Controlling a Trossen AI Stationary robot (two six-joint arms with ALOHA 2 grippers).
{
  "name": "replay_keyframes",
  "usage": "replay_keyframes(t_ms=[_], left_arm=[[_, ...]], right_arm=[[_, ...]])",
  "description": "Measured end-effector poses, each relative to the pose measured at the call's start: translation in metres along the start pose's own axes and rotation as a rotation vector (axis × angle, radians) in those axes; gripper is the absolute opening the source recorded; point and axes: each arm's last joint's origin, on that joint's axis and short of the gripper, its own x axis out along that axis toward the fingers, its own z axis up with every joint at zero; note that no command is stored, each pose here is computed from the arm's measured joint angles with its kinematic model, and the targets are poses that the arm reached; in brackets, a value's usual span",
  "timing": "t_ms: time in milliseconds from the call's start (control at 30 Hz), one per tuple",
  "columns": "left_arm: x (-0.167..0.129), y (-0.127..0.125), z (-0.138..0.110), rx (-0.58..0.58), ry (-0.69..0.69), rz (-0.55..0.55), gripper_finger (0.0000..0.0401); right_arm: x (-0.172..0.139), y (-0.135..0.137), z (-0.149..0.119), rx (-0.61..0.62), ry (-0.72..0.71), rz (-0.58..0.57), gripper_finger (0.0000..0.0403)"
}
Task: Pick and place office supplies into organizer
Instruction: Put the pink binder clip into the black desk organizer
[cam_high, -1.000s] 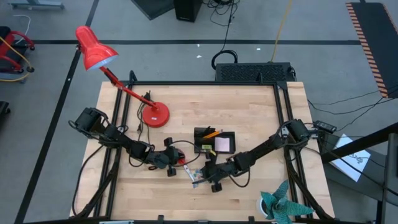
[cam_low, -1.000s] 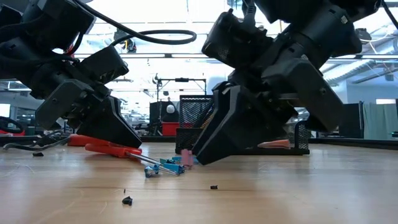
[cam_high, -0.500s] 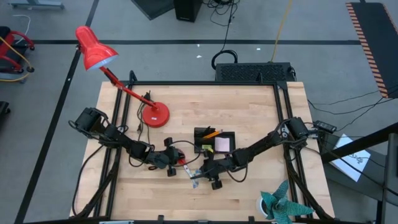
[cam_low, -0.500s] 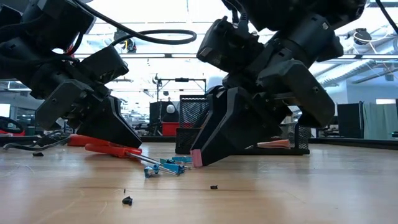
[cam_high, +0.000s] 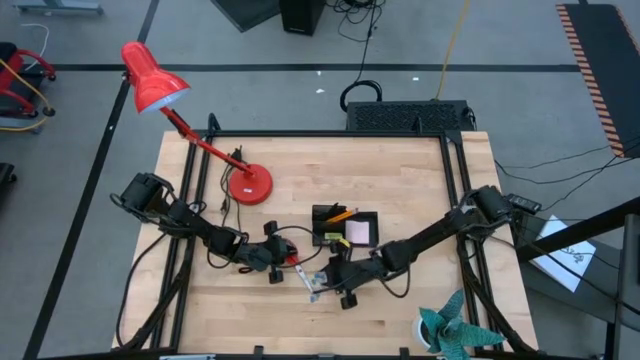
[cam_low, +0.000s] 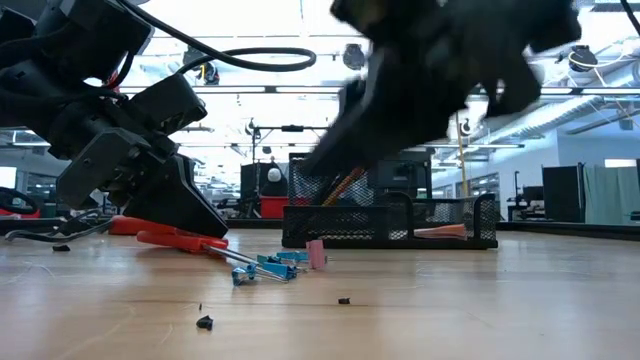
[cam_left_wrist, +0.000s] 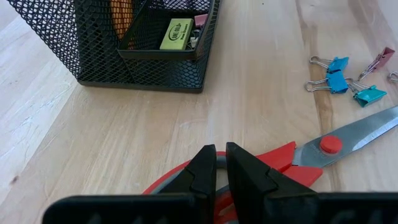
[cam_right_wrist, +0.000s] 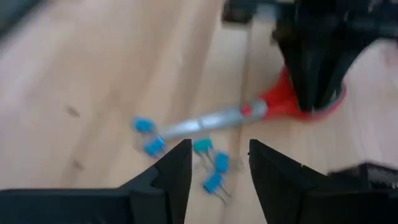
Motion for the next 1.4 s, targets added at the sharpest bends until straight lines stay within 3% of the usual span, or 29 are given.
replay_keyframes(t_ms=[133,367,533,767,1400], left_arm=[[0.0,0.0,0.0,0.0,0.0,0.0,0.0047],[0.0,0.0,0.0,-0.014,-0.001,-0.001,0.0047],[0.0,0.0,0.0,-0.013,-0.001,-0.001,0.0047],[0.0,0.0,0.0,-0.013,-0.001,-0.001,0.0047],[0.0,0.0,0.0,-0.015,-0.002,-0.002,0.0047]], right_arm=[[-0.007,0.012,0.009,0.038,-0.077,0.028,0.0153],[-0.006,0.026,0.0,0.258,-0.084,-0.169,0.0153],[-0.005,0.042,-0.008,0.38,-0.078,-0.167,0.0153],[0.005,0.055,-0.024,0.461,-0.038,-0.159,0.0153],[0.006,0.052,-0.027,0.537,-0.015,-0.174,0.0153]])
